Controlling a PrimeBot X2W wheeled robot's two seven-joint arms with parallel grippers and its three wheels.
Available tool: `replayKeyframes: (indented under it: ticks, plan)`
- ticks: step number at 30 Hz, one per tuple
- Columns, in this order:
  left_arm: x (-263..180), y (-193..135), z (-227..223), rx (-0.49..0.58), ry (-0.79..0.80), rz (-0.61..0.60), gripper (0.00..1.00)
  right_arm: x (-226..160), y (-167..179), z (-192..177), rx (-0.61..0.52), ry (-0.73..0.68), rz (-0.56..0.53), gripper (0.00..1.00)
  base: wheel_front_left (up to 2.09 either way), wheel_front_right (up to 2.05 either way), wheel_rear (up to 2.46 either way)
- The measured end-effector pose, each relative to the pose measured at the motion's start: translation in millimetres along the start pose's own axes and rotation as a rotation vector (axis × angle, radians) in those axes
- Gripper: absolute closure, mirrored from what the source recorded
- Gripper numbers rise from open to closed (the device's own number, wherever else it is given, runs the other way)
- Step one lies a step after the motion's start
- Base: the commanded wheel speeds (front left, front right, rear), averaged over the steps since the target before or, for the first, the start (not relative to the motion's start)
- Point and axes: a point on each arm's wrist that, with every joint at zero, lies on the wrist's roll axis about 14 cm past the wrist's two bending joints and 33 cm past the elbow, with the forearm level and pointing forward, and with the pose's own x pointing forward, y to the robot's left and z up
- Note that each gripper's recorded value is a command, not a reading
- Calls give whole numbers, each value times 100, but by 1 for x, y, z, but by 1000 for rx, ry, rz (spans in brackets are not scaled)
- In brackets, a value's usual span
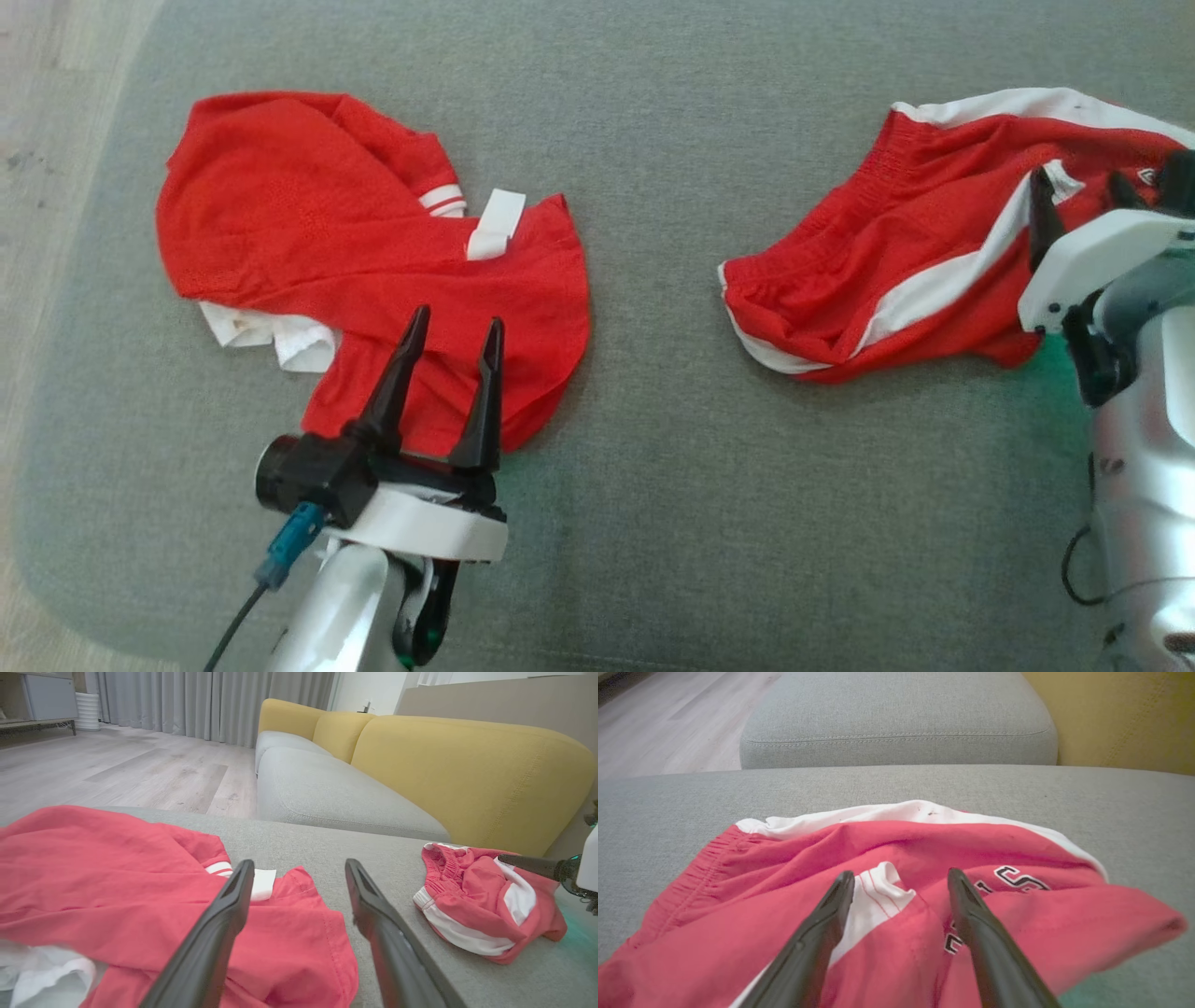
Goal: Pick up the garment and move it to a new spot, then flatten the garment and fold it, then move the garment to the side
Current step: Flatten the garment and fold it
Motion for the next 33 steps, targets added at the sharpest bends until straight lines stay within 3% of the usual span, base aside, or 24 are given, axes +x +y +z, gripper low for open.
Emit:
replayKeyframes:
  ticks: [5, 6, 7, 8, 21, 26, 33]
  plan:
    - [-1, 2, 0, 0, 1, 10, 0, 3, 7, -6, -10, 28, 18, 3, 0, 0, 0]
    - [-1, 2, 0, 0, 1, 9, 0, 3, 8, -9, -10, 38, 21, 44, 0, 0, 0]
    - [-1, 2, 0, 1, 0, 9, 0, 3, 8, -11, -7, 45, 23, 96, 0, 0, 0]
    - [-1, 1, 1, 1, -1, 9, 0, 2, 8, -13, -4, 48, 25, 100, 0, 0, 0]
    - [4, -20, 16, 2, -46, -53, 0, -30, 1, 25, 17, -151, 28, 100, 0, 0, 0]
    - [0, -30, 21, -4, -62, -71, 0, -66, -16, 33, 70, -261, -6, 100, 0, 0, 0]
    - [-8, -52, 27, -32, -82, -113, 0, -136, -64, 9, 131, -329, -138, 100, 0, 0, 0]
